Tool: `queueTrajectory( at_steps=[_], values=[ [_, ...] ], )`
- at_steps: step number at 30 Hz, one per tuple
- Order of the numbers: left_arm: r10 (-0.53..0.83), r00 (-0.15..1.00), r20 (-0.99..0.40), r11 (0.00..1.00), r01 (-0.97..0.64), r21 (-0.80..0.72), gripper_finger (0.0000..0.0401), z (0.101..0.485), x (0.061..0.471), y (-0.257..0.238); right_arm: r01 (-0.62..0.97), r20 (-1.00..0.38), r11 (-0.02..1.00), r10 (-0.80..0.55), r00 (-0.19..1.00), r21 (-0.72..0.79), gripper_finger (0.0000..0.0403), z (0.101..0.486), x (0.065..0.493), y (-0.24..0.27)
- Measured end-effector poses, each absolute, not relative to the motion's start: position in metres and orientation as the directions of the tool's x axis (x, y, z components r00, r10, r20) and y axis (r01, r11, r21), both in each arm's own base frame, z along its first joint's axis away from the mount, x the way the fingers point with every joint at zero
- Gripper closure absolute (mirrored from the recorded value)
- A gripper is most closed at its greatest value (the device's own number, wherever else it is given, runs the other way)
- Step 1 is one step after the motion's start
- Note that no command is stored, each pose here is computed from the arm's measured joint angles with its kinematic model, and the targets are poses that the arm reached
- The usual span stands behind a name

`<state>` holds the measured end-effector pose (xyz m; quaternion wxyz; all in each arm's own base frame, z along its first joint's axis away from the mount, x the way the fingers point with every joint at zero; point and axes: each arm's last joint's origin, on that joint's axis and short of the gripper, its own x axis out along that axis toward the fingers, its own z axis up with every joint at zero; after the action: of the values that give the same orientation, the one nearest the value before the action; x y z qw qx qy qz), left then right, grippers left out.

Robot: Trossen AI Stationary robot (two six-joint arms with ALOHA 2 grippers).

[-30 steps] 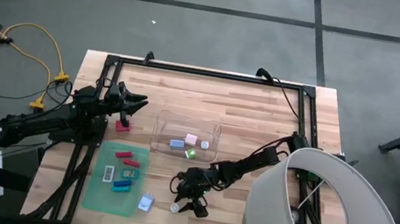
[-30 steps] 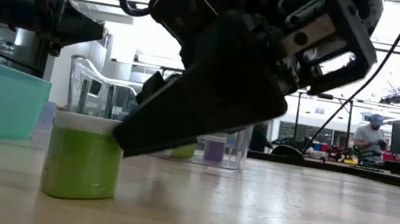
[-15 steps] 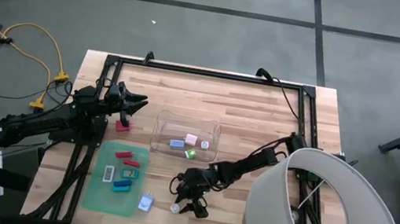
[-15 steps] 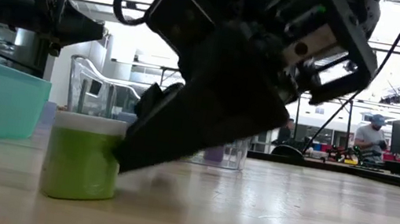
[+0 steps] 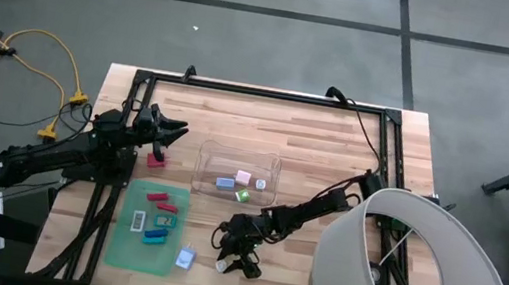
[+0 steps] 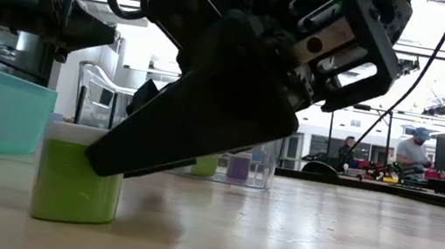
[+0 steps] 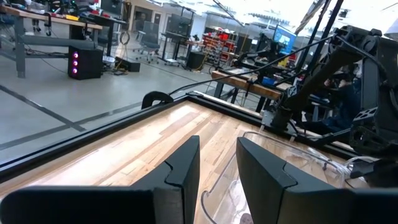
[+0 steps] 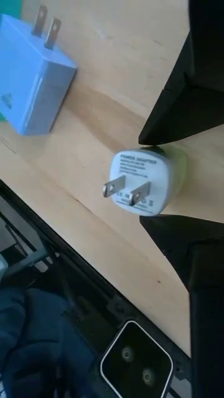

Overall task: Pick & Place Office items
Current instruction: Put the green charger adapter into the transparent bin

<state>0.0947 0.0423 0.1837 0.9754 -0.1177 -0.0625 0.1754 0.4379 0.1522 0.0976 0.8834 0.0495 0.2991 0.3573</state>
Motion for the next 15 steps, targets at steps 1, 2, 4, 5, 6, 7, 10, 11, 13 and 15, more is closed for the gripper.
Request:
queueTrajectory(
  at_steps=[1, 2, 4, 5, 6, 7, 10, 11, 13, 15],
  values=[
    [0.357, 0.931, 0.081, 0.911, -0.327, -0.252, 0.0299, 0.1837, 0.0947, 0.0423, -0.601, -0.494, 0.74, 0.66, 0.565, 0.301, 0.0222, 0.0975, 0.4378, 0.1522],
    [0.357, 0.931, 0.08, 0.911, -0.327, -0.252, 0.0299, 0.1836, 0.0947, 0.0423, -0.6, -0.495, 0.74, 0.66, 0.565, 0.302, 0.0222, 0.0975, 0.4378, 0.1521],
    [0.356, 0.931, 0.081, 0.911, -0.327, -0.252, 0.0299, 0.1837, 0.0947, 0.0422, -0.599, -0.494, 0.741, 0.66, 0.566, 0.305, 0.0222, 0.0975, 0.4378, 0.1521],
    [0.357, 0.931, 0.08, 0.911, -0.327, -0.252, 0.0299, 0.1836, 0.0947, 0.0423, -0.598, -0.494, 0.741, 0.66, 0.566, 0.305, 0.0223, 0.0975, 0.4378, 0.1521],
    [0.357, 0.931, 0.08, 0.911, -0.327, -0.252, 0.0299, 0.1837, 0.0947, 0.0423, -0.598, -0.495, 0.741, 0.66, 0.566, 0.305, 0.0224, 0.0975, 0.4378, 0.1521],
    [0.357, 0.931, 0.08, 0.911, -0.328, -0.252, 0.0299, 0.1837, 0.0947, 0.0423, -0.598, -0.495, 0.742, 0.659, 0.566, 0.304, 0.0226, 0.0975, 0.4379, 0.1521],
    [0.357, 0.931, 0.08, 0.911, -0.327, -0.252, 0.0299, 0.1837, 0.0947, 0.0423, -0.598, -0.493, 0.743, 0.658, 0.569, 0.303, 0.0237, 0.0977, 0.4381, 0.152],
    [0.356, 0.931, 0.08, 0.911, -0.327, -0.252, 0.0299, 0.1837, 0.0947, 0.0422, -0.598, -0.492, 0.742, 0.659, 0.569, 0.302, 0.0241, 0.0978, 0.4381, 0.152],
    [0.357, 0.931, 0.081, 0.911, -0.327, -0.252, 0.0299, 0.1837, 0.0947, 0.0422, -0.598, -0.492, 0.742, 0.659, 0.57, 0.302, 0.0251, 0.0979, 0.4382, 0.152],
    [0.357, 0.931, 0.08, 0.911, -0.327, -0.252, 0.0299, 0.1837, 0.0947, 0.0423, -0.598, -0.491, 0.742, 0.659, 0.57, 0.302, 0.0258, 0.0979, 0.4382, 0.152]
  ],
)
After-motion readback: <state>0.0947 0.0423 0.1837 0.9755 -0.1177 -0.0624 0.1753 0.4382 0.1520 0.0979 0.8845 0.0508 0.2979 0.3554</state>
